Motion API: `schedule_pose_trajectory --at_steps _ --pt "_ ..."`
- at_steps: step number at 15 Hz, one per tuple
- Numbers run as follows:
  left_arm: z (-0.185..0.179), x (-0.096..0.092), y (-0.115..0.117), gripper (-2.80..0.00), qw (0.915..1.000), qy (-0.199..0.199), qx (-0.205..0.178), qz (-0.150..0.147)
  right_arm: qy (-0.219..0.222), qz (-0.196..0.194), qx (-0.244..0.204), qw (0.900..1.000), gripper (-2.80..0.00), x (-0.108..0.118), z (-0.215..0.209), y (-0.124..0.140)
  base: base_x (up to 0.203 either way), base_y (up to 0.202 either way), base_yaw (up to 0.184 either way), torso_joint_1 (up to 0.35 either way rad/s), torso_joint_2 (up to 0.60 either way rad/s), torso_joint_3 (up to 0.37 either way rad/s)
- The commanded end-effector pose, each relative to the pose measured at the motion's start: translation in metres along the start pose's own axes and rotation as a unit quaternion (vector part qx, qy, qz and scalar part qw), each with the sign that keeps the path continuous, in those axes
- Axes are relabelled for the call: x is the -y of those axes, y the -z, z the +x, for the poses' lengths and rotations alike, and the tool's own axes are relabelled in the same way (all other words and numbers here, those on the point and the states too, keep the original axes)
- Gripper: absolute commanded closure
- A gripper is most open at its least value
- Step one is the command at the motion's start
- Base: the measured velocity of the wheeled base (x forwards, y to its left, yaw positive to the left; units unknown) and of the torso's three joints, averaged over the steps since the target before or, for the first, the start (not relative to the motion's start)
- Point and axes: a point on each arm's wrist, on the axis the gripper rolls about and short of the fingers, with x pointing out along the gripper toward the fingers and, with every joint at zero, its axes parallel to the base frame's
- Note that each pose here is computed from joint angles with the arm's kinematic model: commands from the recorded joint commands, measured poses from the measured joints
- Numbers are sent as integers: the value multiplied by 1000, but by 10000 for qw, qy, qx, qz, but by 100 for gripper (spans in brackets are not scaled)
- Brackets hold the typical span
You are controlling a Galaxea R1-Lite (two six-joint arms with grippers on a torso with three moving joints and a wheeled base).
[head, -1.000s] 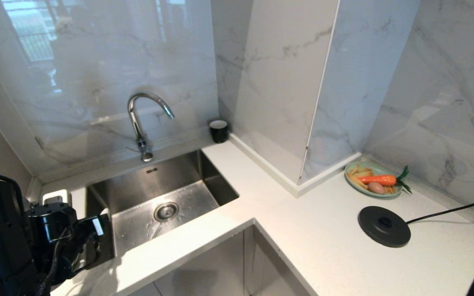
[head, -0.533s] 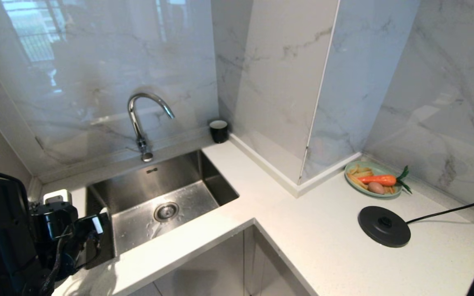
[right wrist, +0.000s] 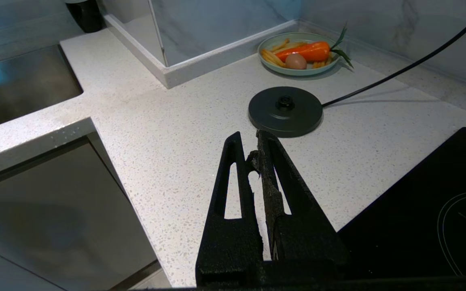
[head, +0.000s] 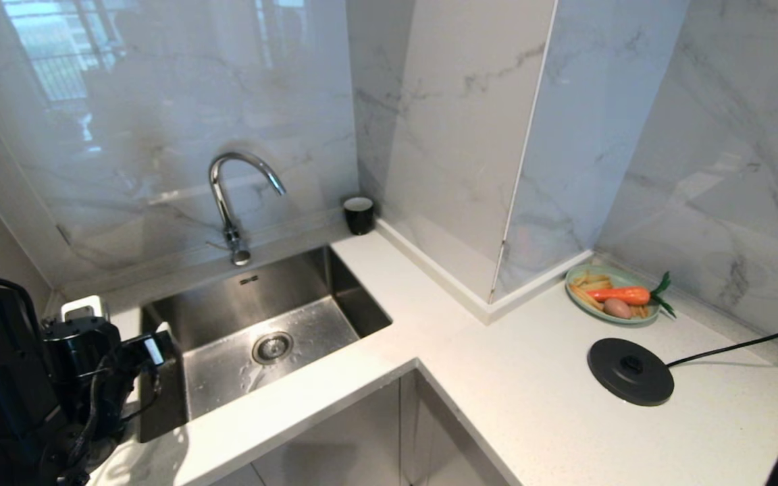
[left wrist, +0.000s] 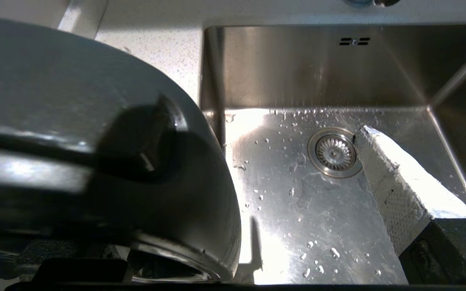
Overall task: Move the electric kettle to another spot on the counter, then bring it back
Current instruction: Grab the kettle
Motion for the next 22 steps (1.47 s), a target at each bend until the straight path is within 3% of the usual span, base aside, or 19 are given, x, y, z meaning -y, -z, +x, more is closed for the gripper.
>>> schedule_pose_trajectory --at_steps 1,15,16,22 --pt "1 -2 -5 -280 9999 -47 120 -52 0 1 -9 10000 0 0 0 0 0 0 0 0 0 0" --pt "1 -2 -2 -280 10000 -56 74 37 0 1 -9 10000 0 0 0 0 0 0 0 0 0 0" --pt "1 -2 -2 0 10000 -56 59 42 0 1 -7 10000 0 0 0 0 0 0 0 0 0 0" --pt "1 -2 0 0 10000 20 10 59 0 1 -9 10000 0 0 0 0 0 0 0 0 0 0"
